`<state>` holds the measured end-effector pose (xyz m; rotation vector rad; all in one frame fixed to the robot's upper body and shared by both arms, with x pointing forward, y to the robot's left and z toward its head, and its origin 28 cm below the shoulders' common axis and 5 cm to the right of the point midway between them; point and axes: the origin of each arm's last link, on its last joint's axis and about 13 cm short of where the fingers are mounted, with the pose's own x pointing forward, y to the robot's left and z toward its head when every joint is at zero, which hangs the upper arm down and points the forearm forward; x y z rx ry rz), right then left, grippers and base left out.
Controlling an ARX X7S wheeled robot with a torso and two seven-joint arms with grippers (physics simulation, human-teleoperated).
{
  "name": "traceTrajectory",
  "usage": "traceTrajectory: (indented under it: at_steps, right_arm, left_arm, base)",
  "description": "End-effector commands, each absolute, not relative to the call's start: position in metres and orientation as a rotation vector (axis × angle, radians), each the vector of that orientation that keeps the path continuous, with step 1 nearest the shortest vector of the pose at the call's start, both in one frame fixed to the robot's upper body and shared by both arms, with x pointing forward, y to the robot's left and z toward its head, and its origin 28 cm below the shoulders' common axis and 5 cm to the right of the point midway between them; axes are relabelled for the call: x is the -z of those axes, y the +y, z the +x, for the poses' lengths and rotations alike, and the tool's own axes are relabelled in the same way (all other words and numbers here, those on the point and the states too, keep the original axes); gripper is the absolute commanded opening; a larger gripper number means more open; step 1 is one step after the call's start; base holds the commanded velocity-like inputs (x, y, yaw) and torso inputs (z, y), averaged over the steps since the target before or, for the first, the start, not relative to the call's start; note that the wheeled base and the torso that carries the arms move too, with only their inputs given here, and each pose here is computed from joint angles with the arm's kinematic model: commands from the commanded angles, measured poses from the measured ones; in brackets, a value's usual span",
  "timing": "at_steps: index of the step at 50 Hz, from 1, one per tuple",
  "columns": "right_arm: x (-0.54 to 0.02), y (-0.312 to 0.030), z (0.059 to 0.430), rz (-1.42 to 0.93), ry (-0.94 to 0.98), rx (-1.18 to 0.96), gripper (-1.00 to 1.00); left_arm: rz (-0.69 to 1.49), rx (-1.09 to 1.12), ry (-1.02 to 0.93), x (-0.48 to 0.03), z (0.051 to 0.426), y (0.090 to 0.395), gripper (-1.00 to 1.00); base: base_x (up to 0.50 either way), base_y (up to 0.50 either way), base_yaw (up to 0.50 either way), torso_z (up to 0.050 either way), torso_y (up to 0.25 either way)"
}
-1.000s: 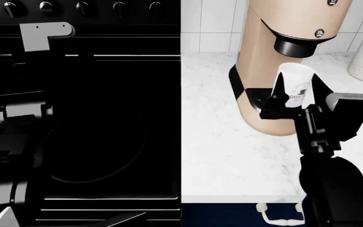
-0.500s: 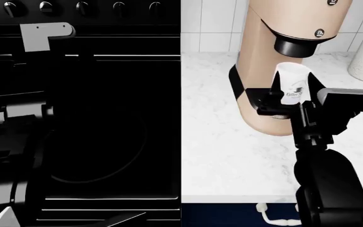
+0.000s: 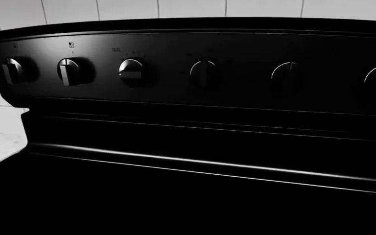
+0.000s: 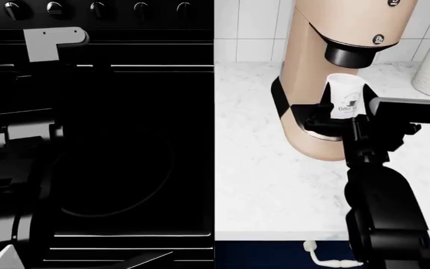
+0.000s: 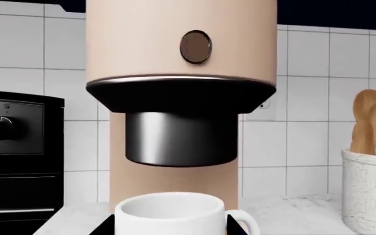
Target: Pick the mug from the cabinet, place it under the coffee machine dispenser, and press the start button.
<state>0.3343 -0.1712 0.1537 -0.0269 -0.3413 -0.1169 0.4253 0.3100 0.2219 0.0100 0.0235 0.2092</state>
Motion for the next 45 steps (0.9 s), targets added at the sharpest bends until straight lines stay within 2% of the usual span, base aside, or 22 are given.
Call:
traceTrajectory:
  at_steps: [1, 45]
  right_arm:
    - [-0.155, -0.172, 0.34, -0.055, -0.341, 0.126, -1.0]
    - [-0.144, -0.172, 0.348, -0.066, -0.281, 0.149, -1.0]
  left_arm:
    - [0.008, -0.209, 0.025, -0.221, 0.425, 0.31, 1.0]
    - [0.003, -0.211, 0.026, -0.22, 0.425, 0.31, 1.0]
  base:
    - [0.0, 0.0, 0.0, 0.0, 0.0]
    - [0.0, 0.0, 0.0, 0.0, 0.0]
